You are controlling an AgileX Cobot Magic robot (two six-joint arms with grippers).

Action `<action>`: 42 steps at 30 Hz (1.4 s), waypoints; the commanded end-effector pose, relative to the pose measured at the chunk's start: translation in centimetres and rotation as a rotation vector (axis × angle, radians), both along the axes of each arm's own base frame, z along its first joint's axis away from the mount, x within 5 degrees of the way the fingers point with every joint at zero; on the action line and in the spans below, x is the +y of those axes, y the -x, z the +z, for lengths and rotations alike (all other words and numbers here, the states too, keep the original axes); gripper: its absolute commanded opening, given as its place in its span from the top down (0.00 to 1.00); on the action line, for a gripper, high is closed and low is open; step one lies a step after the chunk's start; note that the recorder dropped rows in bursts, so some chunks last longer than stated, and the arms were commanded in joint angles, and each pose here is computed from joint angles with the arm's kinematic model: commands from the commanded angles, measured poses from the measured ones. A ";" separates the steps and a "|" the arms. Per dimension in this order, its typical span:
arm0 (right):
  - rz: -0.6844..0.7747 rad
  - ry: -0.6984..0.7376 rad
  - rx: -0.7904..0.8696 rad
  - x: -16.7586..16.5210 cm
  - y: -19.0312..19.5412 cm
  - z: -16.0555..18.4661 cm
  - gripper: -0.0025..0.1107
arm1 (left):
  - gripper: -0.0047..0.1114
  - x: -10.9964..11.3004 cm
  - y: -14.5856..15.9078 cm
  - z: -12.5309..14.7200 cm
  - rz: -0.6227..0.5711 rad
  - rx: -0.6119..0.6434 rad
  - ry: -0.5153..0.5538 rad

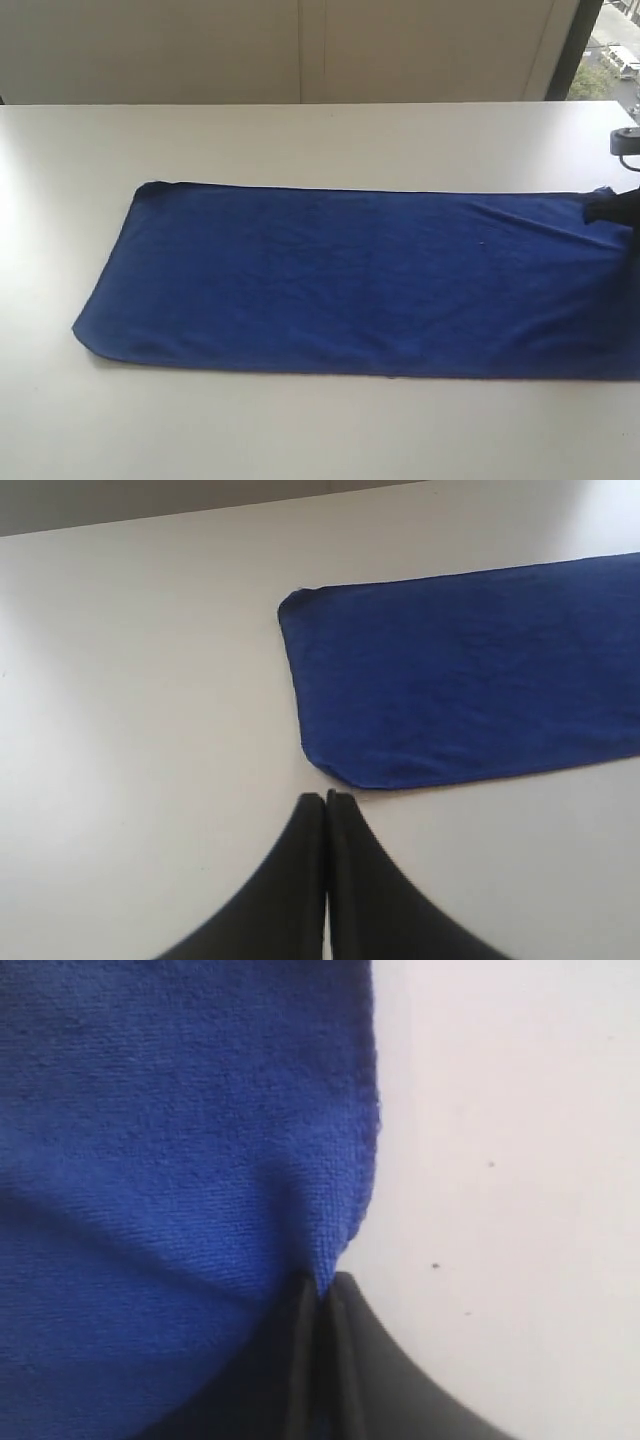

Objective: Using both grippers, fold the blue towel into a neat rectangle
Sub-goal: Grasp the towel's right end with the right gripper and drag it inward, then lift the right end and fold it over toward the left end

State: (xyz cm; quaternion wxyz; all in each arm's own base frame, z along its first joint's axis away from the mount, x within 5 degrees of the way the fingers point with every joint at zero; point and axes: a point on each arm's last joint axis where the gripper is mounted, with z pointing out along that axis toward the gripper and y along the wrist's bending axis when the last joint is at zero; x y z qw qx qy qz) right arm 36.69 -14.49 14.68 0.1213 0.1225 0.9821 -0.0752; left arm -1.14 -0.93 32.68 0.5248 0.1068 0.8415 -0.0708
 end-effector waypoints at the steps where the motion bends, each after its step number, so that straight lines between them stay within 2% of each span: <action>1: -0.020 0.069 -0.031 -2.2 0.4 2.0 0.98 | 0.96 0.0 0.1 -0.1 0.001 0.004 0.006; 13: -0.072 0.134 -0.065 -4.9 0.3 4.3 0.98 | 0.96 0.0 0.1 -0.1 0.001 0.004 0.006; 19: -0.081 0.107 -0.131 -3.6 -0.2 6.7 0.98 | 0.96 0.0 0.1 -0.1 0.001 0.004 0.006; 23: -0.058 0.089 -0.181 -1.5 -0.5 9.2 0.98 | 0.96 0.0 0.1 -0.1 0.001 0.004 0.006; 28: 0.070 0.065 -0.204 4.5 -1.5 12.5 0.98 | 0.96 0.0 0.1 -0.1 0.001 0.004 0.006; 36: 0.339 -0.001 -0.335 18.7 -3.2 16.2 0.98 | 0.96 0.0 0.1 -0.1 0.001 0.004 0.006; 42: 0.448 -0.051 -0.412 25.0 -3.3 17.7 0.98 | 0.96 0.0 0.1 -0.1 0.001 0.004 0.006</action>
